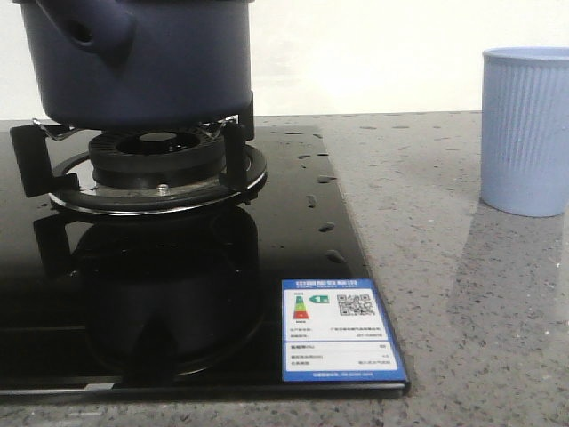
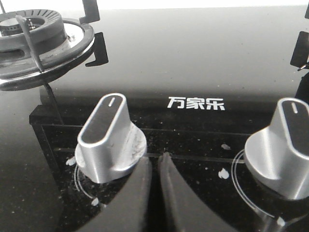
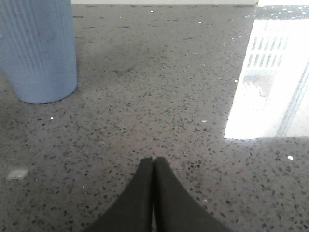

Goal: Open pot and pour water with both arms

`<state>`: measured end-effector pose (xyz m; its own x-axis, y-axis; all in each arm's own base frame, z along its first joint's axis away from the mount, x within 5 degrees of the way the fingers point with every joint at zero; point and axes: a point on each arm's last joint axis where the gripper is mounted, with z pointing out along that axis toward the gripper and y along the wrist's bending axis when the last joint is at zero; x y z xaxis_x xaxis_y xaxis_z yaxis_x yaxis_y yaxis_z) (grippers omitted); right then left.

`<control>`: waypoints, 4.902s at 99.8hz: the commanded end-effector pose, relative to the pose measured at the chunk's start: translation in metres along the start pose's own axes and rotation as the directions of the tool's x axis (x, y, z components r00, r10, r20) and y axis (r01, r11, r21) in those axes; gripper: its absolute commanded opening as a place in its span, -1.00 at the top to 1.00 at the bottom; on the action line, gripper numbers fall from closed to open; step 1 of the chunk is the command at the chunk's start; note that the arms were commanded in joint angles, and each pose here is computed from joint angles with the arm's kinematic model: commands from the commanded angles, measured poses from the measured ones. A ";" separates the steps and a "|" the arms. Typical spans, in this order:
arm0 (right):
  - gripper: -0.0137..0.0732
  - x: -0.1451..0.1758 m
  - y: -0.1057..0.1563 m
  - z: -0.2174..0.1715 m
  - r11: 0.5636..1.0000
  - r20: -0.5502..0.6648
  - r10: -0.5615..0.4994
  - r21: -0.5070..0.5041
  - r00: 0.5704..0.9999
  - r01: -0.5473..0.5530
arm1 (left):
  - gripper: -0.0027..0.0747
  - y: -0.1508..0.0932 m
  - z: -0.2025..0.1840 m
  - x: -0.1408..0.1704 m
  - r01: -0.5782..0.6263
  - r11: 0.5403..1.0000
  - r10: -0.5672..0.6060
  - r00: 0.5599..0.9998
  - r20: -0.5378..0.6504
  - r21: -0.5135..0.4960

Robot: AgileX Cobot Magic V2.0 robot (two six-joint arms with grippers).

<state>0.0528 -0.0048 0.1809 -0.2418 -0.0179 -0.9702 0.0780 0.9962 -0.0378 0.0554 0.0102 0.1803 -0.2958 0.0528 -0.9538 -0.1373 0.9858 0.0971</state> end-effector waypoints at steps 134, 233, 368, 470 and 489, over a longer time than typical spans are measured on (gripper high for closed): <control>0.85 -0.034 -0.004 -0.008 0.879 0.370 0.475 -0.154 0.799 -0.451 | 0.98 0.007 -0.004 -0.032 0.473 0.871 -0.483 0.778 0.402 0.131; 0.86 -0.160 0.060 -0.018 0.685 -0.500 0.140 -0.575 0.855 -0.448 | 0.98 -0.059 -0.027 -0.150 0.395 0.606 -0.263 0.919 -0.295 0.691; -0.75 -0.219 0.051 -0.015 0.785 0.152 0.106 -0.619 0.983 0.011 | -0.04 -0.112 0.072 -0.305 -0.192 0.306 -0.147 0.958 0.246 0.933; -0.75 -0.217 0.053 -0.016 0.775 0.154 0.065 -0.630 0.986 0.047 | -0.67 -0.119 0.167 -0.262 -0.253 0.395 0.070 0.967 0.246 0.883; -0.75 -0.217 0.053 -0.016 0.775 0.154 0.065 -0.630 0.986 0.047 | -0.65 -0.123 0.165 -0.260 -0.240 0.348 0.051 0.970 0.237 0.906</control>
<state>0.0925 0.0543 0.3795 -0.1290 -0.0014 -0.9916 -0.5736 0.8158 0.0734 0.3131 -0.0936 0.3430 -0.1321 0.2217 -0.9661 0.8660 0.5001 -0.0036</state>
